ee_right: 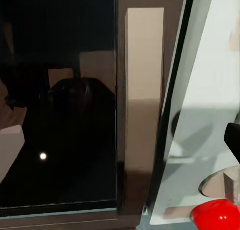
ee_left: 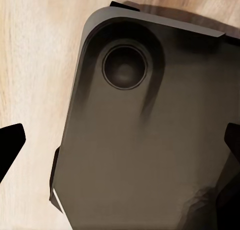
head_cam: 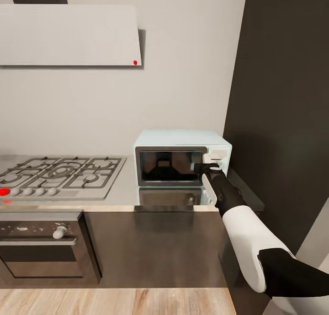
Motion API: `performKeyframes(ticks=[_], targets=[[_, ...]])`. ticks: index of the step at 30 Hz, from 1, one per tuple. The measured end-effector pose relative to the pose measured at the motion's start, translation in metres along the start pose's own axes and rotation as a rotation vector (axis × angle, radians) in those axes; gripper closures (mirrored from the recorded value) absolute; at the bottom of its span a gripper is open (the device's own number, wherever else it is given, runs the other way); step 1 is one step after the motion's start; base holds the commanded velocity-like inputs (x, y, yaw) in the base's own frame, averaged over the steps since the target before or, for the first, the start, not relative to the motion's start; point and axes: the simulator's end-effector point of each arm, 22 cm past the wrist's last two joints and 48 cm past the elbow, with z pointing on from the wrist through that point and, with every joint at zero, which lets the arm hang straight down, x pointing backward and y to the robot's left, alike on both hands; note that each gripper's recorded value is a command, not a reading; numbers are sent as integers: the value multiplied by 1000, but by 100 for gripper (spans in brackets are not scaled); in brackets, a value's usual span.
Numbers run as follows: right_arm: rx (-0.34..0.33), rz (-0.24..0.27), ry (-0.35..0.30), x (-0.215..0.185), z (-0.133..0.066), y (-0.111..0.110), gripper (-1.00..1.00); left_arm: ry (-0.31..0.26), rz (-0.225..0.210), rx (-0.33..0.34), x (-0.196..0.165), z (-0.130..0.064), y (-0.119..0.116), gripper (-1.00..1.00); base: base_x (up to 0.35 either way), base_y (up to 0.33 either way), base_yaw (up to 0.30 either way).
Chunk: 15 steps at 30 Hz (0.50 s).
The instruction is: In the kitchen, take the popcorn bag from the countertop, put it into the microwave, and heat it until the popcorn is cooked so the cooked popcorn ends up inside the bag.
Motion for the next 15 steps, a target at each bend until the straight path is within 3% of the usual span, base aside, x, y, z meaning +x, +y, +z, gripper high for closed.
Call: performKeyframes(ticks=[5,15], targets=[[-36,15,-2,0,1,9,-100,2,0,0,0,0,0,-100,0,-72,0],[-38,13,-2,0,1,9,-100,2,0,-1,0,0,0,-100,0,-4,0]])
